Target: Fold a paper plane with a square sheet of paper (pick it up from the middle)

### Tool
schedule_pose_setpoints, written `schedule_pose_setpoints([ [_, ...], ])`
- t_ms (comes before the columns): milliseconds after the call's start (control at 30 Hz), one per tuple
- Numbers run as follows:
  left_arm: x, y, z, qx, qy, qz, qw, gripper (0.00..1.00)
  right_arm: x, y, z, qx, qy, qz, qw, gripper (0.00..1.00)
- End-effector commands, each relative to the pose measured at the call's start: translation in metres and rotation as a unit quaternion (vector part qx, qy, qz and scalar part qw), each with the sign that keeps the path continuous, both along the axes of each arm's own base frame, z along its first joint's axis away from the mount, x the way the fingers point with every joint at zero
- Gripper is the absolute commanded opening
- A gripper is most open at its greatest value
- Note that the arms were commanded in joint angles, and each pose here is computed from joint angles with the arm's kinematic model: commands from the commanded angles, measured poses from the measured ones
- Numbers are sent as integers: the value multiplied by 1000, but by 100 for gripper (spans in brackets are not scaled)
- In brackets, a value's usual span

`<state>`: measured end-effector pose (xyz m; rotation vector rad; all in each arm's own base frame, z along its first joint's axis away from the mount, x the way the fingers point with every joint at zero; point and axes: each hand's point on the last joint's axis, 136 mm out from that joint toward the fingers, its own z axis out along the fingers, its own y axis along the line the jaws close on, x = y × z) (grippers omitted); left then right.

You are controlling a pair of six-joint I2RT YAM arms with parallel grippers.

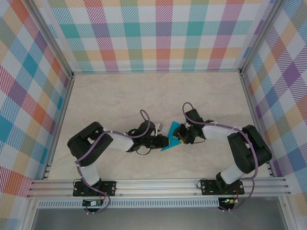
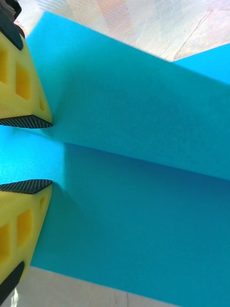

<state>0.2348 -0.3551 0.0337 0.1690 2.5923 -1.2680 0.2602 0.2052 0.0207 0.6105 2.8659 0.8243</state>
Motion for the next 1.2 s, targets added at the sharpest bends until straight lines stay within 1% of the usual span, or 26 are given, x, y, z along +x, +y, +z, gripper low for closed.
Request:
schedule_pose_setpoints([
  [0,8,9,15,4,-14,12,1000,31,-6,-10,-12,-32,28,-5,999,37],
  [67,11,15,20,9,-18,20,1000,35,-8,-12,-14,-37,36,-7,999,37],
  [167,17,20,30,9,-24,26,999,37,-11,-14,-16,-44,44,-10,998,37],
  [267,18,15,42,-7,-29,16,999,38,-12,-15,-17,-47,49,-13,998,38],
  [367,15,3,54,-37,-29,-9,999,38,-11,-15,-16,-49,53,-14,997,39],
  [467,13,-6,62,-61,-23,-25,998,35,-11,-16,-16,-50,54,-14,997,40],
  [533,15,-7,64,-64,-23,-23,997,35,-12,-15,-17,-49,56,-15,997,41],
  [633,15,-8,65,-63,-22,-25,997,28,-12,-16,-18,-52,61,-18,997,41],
  [767,12,-14,57,-58,3,-40,997,17,-13,-16,-21,-53,70,-21,996,41],
  [800,12,-15,55,-57,8,-42,997,16,-14,-16,-22,-54,73,-23,996,42],
  [900,12,-18,50,-54,18,-47,997,15,-14,-16,-23,-55,77,-25,995,42],
  [1167,17,-14,27,-13,32,-38,999,12,-17,-19,-24,-61,84,-28,994,42],
])
